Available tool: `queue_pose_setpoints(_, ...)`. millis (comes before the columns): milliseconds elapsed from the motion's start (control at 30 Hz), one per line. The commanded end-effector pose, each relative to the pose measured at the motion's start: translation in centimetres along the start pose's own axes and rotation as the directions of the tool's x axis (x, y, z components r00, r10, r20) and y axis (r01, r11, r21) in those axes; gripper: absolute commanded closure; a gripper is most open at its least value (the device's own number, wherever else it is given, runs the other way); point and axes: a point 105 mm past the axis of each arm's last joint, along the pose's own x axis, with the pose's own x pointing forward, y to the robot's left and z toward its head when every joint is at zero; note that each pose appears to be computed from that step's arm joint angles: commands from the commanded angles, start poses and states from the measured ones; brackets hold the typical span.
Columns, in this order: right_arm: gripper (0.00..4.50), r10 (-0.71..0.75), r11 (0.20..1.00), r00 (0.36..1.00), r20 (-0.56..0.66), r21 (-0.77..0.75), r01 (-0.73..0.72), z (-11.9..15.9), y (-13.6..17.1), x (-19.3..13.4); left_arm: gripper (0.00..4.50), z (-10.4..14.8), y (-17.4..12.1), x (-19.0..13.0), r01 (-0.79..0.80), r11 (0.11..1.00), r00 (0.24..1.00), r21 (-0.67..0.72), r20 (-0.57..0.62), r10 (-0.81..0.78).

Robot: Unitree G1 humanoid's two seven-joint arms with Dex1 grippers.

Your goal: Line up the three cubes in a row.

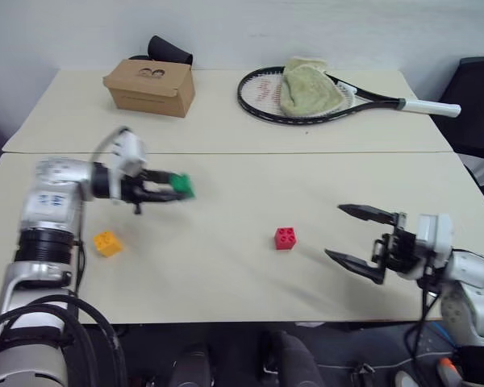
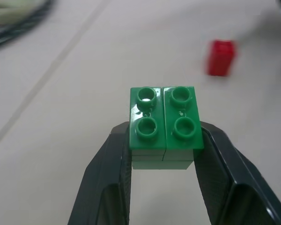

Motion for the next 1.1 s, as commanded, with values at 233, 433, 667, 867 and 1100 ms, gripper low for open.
queue_pose_setpoints(233, 0.00, 0.002, 1.000, 1.000, 0.004, -0.008, -0.002, 0.2, 0.8, 0.2, 3.02, -2.5, -2.6, 6.9, 0.040, 0.998, 0.993, 0.046, -0.110, -0.034)
queue_pose_setpoints(433, 0.00, -0.005, 1.000, 1.000, 0.007, 0.000, 0.005, -0.2, 1.2, 0.1, 3.02, -3.3, -2.2, 7.6, 0.009, 1.000, 0.994, 0.026, -0.110, -0.006)
queue_pose_setpoints(667, 0.00, -0.011, 1.000, 1.000, 0.013, 0.002, 0.011, -0.4, 1.5, 0.1, 3.02, -3.7, -2.3, 7.9, 0.026, 0.999, 0.994, 0.032, -0.107, -0.022)
queue_pose_setpoints(867, 0.00, -0.009, 1.000, 1.000, 0.023, 0.005, 0.009, -0.7, 1.4, 0.3, 1.46, -1.9, -1.1, 6.8, -0.043, 0.995, 0.998, 0.095, -0.046, 0.047)
queue_pose_setpoints(1100, 0.00, 0.017, 1.000, 0.999, 0.048, 0.007, -0.018, -0.4, 1.2, 0.8, 0.95, 1.3, -3.0, 0.3, -0.149, 0.965, 0.989, 0.216, 0.044, 0.143)
